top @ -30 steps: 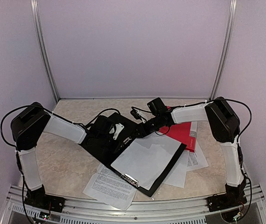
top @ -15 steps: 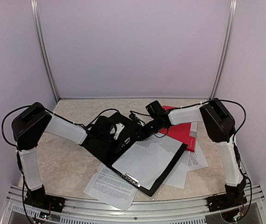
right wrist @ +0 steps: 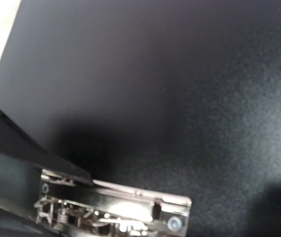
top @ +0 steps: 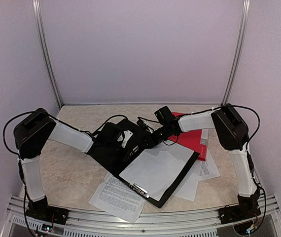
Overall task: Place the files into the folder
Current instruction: Open the spring clip on the folder with some files.
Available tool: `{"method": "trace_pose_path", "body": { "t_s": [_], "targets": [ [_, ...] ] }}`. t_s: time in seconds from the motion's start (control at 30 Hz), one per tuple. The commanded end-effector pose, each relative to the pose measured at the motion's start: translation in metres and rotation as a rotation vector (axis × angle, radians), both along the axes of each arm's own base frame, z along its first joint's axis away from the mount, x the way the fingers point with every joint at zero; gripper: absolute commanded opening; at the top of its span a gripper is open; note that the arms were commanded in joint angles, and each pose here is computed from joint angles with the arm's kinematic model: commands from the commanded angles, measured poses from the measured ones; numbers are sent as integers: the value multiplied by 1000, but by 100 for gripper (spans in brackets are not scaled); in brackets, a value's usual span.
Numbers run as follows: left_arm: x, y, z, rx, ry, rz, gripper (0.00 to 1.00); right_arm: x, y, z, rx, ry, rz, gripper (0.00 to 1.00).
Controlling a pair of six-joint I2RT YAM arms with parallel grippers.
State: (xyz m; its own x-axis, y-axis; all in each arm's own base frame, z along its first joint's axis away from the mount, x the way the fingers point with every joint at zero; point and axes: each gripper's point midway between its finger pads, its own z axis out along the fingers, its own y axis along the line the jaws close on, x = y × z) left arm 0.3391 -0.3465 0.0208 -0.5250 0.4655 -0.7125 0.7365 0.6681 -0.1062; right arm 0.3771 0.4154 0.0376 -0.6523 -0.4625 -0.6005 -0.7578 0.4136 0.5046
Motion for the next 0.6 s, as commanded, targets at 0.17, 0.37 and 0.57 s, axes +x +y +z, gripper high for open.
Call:
{"method": "trace_pose_path", "body": {
  "t_s": [0.17,0.37,0.57],
  "targets": [
    [-21,5,-33,70,104,-32,35,7,0,3,17,-4,5,15],
    [-22,4,-34,71,110,-40,35,13,-2,3,14,-9,-15,4],
    [-27,5,-38,74,121,-57,34,26,-14,-7,-24,-10,-68,0]
  ]
}}
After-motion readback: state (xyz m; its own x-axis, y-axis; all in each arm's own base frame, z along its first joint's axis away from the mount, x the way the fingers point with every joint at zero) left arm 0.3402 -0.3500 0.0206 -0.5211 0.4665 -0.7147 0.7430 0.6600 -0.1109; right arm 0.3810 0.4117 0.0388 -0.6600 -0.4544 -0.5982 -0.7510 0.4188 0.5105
